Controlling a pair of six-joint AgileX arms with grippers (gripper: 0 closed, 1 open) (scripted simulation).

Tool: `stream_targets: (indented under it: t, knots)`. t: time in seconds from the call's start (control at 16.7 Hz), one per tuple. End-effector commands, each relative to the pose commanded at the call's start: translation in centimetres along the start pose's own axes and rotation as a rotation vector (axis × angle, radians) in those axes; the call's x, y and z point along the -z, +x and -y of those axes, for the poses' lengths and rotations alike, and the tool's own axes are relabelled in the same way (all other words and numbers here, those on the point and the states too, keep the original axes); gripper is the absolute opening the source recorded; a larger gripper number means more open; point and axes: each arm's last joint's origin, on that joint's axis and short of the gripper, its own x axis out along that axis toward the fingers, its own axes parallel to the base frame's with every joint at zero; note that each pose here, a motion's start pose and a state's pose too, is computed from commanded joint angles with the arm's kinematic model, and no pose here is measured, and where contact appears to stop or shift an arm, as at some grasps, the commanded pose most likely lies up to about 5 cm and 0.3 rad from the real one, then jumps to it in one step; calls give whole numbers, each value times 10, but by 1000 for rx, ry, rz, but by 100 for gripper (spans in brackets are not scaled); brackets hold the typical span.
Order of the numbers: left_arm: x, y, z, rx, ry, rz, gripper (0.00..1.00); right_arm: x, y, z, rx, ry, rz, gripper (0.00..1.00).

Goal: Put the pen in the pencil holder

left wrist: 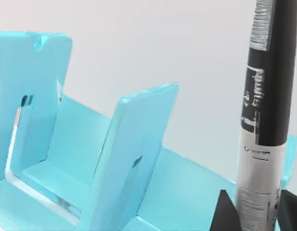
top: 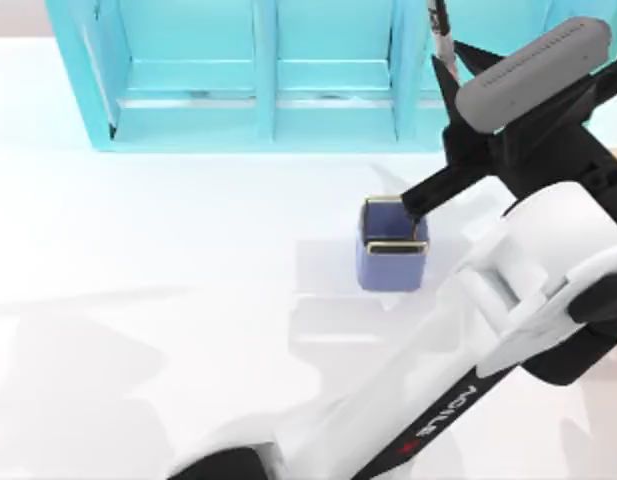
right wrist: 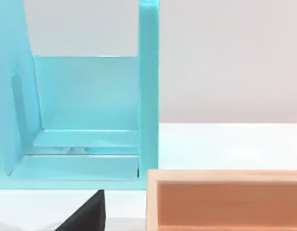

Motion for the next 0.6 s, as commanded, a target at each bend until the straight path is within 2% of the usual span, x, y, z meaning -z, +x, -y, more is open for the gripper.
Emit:
stream_targets:
  t: [0.12, 0.24, 0.6]
  knots:
    - [39, 12, -4, -20, 224, 12, 0, 0, 0, 0, 0, 0, 0, 100]
    - [57, 18, -6, -28, 327, 14, 0, 0, 0, 0, 0, 0, 0, 100]
    - [58, 16, -6, -23, 325, 13, 0, 0, 0, 0, 0, 0, 0, 100]
